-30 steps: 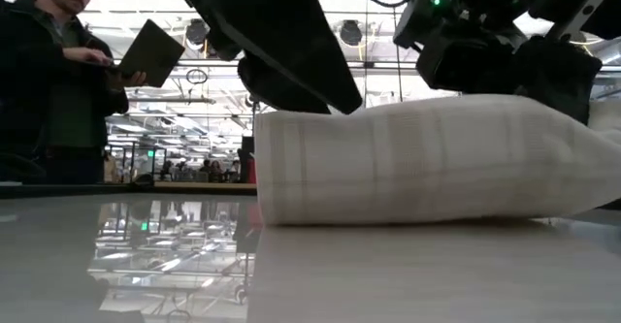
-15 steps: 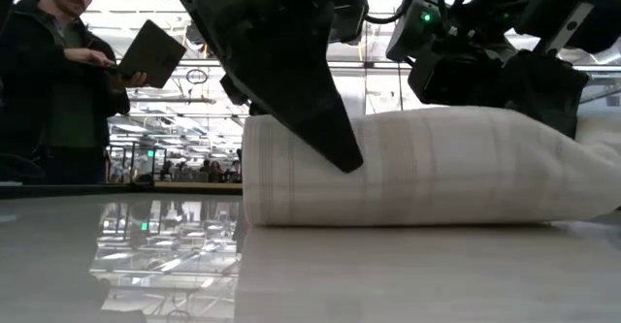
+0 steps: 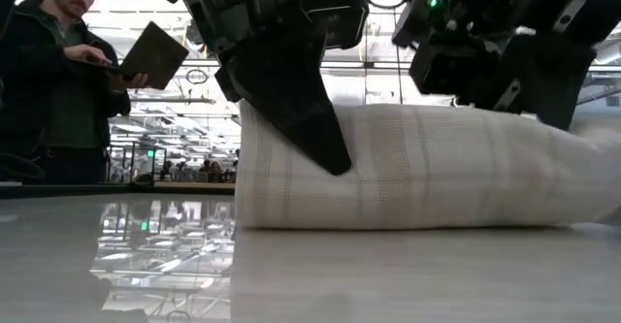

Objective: Roll towel
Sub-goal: Roll the white-brown patterned towel

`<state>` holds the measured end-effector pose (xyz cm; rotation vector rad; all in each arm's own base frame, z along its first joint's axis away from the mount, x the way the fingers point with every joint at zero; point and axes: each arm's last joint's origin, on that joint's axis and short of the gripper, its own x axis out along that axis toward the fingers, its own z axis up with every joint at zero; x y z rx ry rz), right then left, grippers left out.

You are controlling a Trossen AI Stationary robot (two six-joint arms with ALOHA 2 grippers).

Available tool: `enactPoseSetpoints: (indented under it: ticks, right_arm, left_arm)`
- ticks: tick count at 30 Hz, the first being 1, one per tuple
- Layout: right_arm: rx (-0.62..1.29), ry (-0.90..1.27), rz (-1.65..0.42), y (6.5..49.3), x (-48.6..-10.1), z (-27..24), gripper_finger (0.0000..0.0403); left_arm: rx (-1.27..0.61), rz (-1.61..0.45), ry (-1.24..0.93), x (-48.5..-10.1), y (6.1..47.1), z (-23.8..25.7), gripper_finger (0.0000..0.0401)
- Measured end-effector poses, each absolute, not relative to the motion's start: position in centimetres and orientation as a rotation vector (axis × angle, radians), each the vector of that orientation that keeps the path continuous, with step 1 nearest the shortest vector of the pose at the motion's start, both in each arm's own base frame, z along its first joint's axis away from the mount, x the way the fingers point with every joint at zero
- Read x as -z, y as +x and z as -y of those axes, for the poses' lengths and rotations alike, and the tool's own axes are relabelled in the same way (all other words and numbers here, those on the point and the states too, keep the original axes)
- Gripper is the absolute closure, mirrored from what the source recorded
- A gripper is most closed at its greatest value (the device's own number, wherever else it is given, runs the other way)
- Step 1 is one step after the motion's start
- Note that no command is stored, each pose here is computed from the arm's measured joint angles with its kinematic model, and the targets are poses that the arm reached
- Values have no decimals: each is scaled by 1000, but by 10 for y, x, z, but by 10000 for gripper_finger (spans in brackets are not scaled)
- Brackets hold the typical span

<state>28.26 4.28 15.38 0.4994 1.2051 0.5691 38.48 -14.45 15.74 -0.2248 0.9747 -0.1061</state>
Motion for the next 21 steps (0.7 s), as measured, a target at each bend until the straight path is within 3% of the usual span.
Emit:
enactPoseSetpoints:
  ticks: [4, 8, 13, 21]
  right_arm:
    - [-519, 443, -1183, 269, -177, -41, 98]
    - [-449, 321, -1126, 251, -205, -46, 59]
    - [-324, 201, -1045, 232, -230, -62, 51]
    - [-182, 69, -1041, 220, -225, -98, 51]
  left_arm:
    - [122, -982, -240, -158, 386, 142, 279]
    - [152, -995, -273, -158, 388, 136, 293]
    - [193, -1022, -362, -158, 392, 122, 296]
    - [194, -1024, -419, -158, 398, 103, 296]
